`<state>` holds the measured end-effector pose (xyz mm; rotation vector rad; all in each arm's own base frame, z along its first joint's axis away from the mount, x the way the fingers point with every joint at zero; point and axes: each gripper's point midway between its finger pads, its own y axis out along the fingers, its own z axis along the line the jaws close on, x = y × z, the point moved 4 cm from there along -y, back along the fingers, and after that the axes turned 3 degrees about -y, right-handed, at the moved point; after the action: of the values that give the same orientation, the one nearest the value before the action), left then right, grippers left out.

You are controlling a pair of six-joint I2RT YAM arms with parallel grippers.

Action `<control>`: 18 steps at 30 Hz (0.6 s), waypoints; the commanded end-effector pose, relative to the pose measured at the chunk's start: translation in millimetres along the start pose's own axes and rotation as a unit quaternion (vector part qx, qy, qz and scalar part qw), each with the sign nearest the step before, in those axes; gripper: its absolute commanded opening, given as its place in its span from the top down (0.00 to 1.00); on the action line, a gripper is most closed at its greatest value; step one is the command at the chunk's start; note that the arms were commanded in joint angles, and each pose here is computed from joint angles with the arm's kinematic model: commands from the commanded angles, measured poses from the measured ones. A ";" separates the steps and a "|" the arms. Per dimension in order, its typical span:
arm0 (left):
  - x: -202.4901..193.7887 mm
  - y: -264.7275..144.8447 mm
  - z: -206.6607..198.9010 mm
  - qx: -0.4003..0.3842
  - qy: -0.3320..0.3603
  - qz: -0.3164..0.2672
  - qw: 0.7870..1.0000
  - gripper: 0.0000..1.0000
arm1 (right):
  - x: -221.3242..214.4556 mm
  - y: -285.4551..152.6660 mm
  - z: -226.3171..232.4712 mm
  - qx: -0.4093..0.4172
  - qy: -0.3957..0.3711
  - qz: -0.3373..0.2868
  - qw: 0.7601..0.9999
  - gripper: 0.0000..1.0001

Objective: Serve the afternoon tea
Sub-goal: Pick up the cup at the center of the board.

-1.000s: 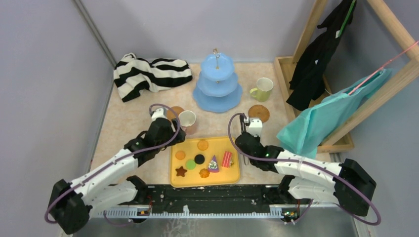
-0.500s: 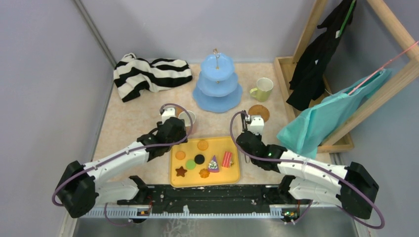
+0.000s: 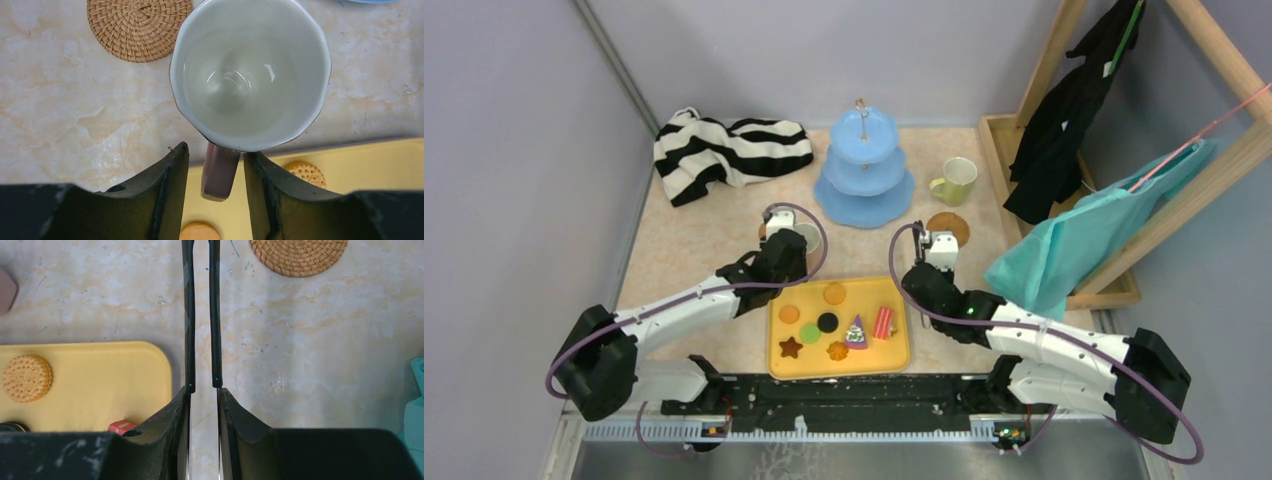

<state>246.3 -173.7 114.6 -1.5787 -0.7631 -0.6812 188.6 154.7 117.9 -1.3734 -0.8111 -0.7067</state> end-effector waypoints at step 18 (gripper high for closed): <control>30.7 -2.6 -35.7 -0.080 0.001 -0.033 0.996 0.92 | 41.8 -17.5 6.2 0.015 0.021 -0.054 0.998 0.76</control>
<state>249.3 -184.1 116.3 -1.6177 -0.7206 -0.7209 187.9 151.1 124.9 -1.3752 -0.8309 -0.7090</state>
